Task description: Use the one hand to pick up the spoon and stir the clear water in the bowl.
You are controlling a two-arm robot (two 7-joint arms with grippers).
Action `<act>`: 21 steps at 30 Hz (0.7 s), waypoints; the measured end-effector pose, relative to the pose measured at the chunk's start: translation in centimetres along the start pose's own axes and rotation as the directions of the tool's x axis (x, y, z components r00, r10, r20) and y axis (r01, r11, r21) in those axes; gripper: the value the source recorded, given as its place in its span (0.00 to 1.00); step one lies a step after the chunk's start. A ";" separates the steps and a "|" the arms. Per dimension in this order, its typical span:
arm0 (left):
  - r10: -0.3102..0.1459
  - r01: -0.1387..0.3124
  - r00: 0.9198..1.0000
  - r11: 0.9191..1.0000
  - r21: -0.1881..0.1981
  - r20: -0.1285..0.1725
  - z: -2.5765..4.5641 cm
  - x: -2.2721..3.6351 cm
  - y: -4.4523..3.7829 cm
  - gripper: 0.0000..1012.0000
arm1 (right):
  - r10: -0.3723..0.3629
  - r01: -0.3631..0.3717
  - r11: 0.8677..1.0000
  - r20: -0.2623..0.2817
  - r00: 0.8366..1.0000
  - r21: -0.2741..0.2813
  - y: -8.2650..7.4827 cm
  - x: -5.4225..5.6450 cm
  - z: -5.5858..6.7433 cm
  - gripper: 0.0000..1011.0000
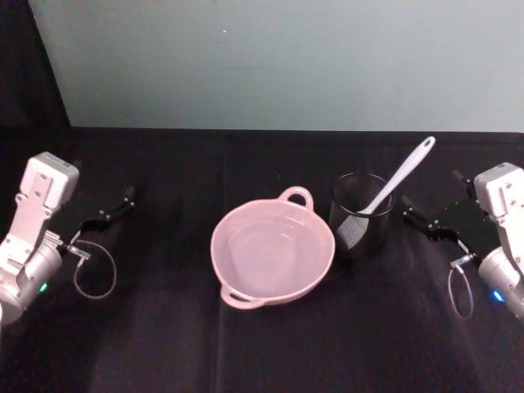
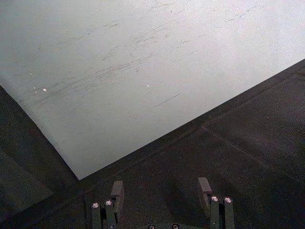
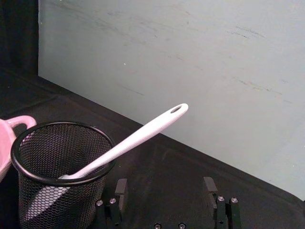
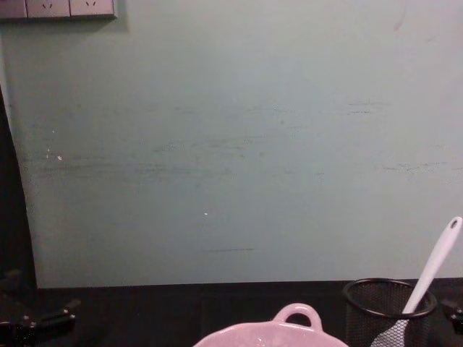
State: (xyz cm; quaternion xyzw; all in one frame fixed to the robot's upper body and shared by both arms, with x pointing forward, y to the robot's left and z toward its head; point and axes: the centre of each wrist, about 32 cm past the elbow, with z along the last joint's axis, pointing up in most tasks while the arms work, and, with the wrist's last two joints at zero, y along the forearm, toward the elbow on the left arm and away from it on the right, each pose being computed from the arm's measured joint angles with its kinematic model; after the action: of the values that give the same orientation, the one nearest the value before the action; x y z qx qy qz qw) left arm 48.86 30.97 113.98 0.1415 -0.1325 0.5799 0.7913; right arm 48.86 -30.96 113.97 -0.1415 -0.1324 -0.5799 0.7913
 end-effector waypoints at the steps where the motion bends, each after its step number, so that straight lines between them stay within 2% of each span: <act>1: 0.000 0.000 1.000 1.000 0.000 0.000 0.00 0.00 0.00 1.00 | 0.000 0.000 1.000 0.000 1.000 0.000 0.0 0.0 0.0 0.99; 21: 0.000 0.000 1.000 1.000 0.000 0.000 0.00 0.00 0.00 1.00 | 0.000 0.000 1.000 0.000 1.000 0.000 0.0 0.0 0.0 0.99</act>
State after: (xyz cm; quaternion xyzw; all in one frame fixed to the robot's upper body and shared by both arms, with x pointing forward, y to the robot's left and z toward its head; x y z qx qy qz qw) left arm 48.86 30.97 113.98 0.1415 -0.1324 0.5799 0.7913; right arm 48.86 -30.96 113.98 -0.1415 -0.1325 -0.5799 0.7913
